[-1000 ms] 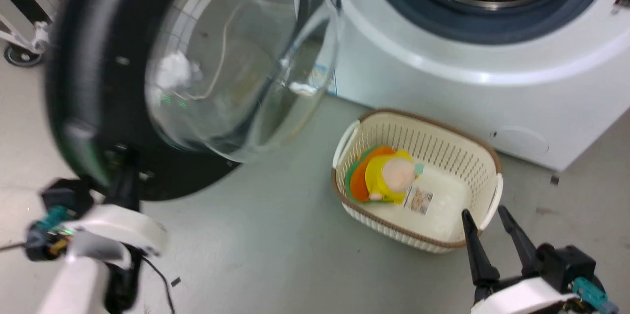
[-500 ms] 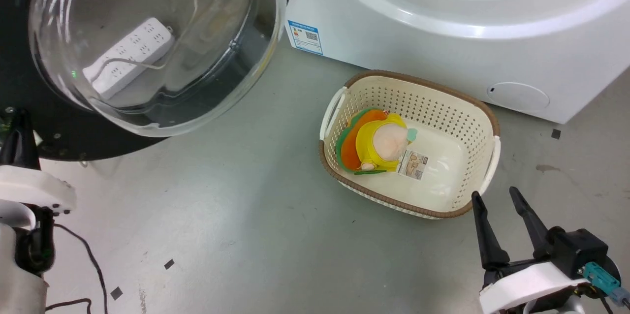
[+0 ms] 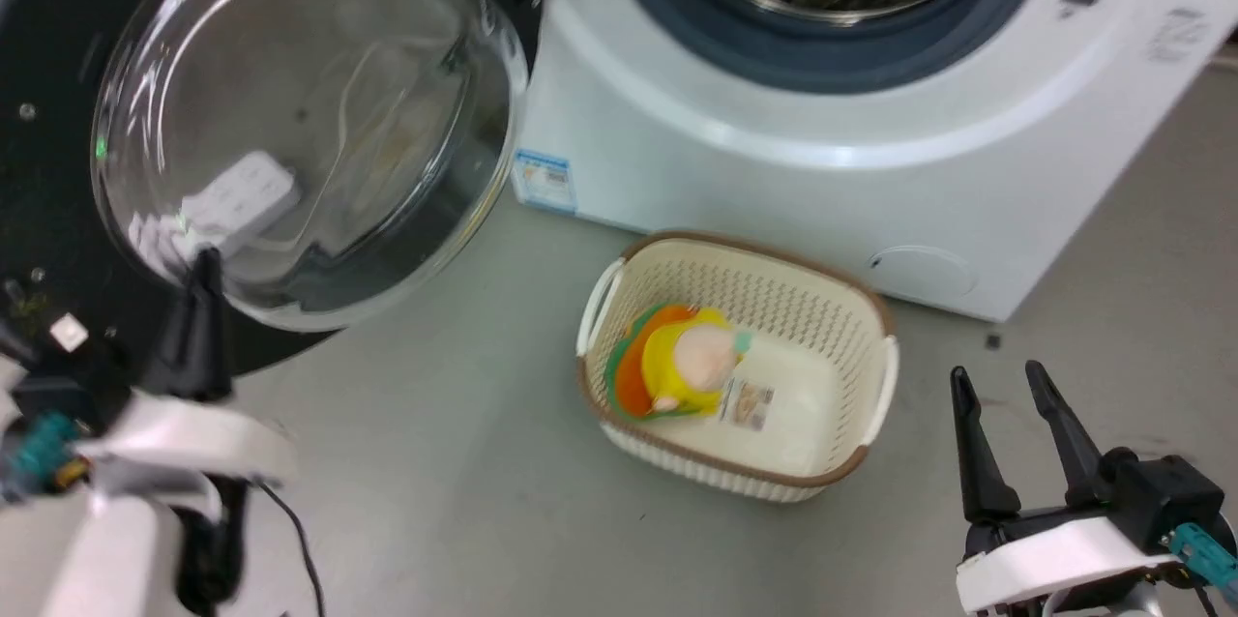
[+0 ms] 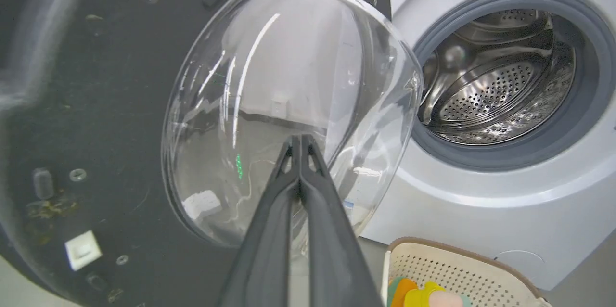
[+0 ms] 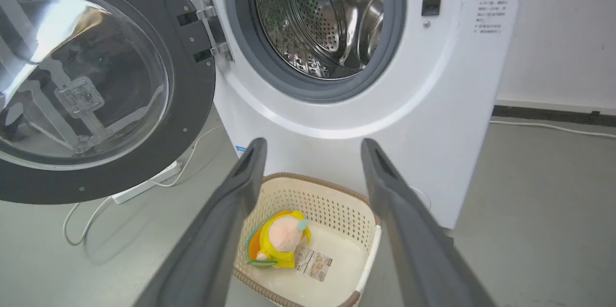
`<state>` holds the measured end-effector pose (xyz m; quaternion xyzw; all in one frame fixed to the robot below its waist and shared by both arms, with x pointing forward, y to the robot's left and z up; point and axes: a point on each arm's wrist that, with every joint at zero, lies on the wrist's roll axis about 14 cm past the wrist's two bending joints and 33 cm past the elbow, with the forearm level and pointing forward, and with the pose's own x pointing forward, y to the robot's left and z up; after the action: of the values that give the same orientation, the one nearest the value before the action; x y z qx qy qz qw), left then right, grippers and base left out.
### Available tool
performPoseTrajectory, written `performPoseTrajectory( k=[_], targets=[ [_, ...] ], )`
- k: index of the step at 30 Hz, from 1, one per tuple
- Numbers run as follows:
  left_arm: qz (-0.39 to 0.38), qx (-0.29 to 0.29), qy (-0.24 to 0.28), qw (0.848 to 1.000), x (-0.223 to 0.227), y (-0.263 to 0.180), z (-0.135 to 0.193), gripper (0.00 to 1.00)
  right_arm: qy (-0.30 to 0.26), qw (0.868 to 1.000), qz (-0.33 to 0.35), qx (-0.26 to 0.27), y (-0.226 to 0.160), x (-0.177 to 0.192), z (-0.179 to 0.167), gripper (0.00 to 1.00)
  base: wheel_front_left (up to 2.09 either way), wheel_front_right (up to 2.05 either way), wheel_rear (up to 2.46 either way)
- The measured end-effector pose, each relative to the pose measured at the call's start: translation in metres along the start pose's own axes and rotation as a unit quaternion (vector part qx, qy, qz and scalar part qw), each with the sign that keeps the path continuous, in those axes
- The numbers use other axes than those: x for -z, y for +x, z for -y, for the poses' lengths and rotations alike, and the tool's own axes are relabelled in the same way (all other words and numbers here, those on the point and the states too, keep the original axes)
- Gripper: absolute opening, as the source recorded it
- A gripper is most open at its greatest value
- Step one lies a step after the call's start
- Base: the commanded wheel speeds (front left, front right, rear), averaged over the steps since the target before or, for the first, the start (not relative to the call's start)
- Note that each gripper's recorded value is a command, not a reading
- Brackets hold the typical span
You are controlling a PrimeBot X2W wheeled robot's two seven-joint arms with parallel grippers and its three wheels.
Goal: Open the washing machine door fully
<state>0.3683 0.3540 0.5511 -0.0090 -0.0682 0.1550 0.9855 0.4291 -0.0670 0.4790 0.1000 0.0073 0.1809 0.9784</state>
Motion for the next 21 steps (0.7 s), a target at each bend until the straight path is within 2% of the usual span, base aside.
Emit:
performPoseTrajectory(
  k=[1, 2, 3, 4, 5, 7, 8, 12, 14, 21],
  targets=[
    [0.01, 0.018, -0.009, 1.0, -0.003, -0.009, 0.018, 0.0, -0.017, 1.0, 0.017, 0.004, -0.005, -0.013, 0.002, 1.0, 0.0, 0.0, 0.0],
    [0.01, 0.018, -0.009, 1.0, -0.003, -0.009, 0.018, 0.0, -0.017, 1.0, 0.017, 0.004, -0.005, -0.013, 0.002, 1.0, 0.0, 0.0, 0.0],
    [0.015, 0.042, -0.002, 0.999, -0.004, -0.019, 0.036, 0.0, -0.061, 0.998, 0.027, -0.002, -0.011, -0.023, 0.0, 1.0, 0.0, 0.0, 0.0],
    [0.015, 0.042, -0.002, 0.999, -0.004, -0.019, 0.036, 0.0, -0.061, 0.998, 0.027, -0.002, -0.011, -0.023, 0.0, 1.0, 0.0, 0.0, 0.0],
    [0.017, 0.062, -0.002, 0.998, -0.004, -0.028, 0.052, 0.0, -0.082, 0.996, 0.037, 0.001, -0.019, -0.033, 0.001, 1.0, 0.0, 0.0, 0.0],
    [0.018, 0.069, -0.003, 0.997, -0.004, -0.032, 0.059, 0.0, -0.09, 0.995, 0.043, 0.006, -0.023, -0.037, 0.003, 1.0, 0.0, 0.0, 0.0],
    [0.02, 0.086, -0.009, 0.996, -0.004, -0.041, 0.074, 0.0, -0.102, 0.993, 0.056, 0.016, -0.032, -0.048, 0.007, 1.0, 0.0, 0.0, 0.0],
    [0.014, 0.11, -0.021, 0.994, 0.002, -0.055, 0.097, 0.0, -0.109, 0.99, 0.079, 0.036, -0.046, -0.065, 0.016, 1.0, 0.0, 0.0, 0.0],
    [0.007, 0.125, -0.023, 0.992, 0.008, -0.065, 0.114, 0.0, -0.095, 0.99, 0.087, 0.061, -0.065, -0.07, 0.027, 1.0, 0.0, 0.0, 0.0],
    [0.001, 0.159, -0.044, 0.986, 0.012, -0.078, 0.15, 0.0, -0.085, 0.988, 0.086, 0.097, -0.091, -0.069, 0.044, 1.0, 0.0, 0.0, 0.0]
  ],
)
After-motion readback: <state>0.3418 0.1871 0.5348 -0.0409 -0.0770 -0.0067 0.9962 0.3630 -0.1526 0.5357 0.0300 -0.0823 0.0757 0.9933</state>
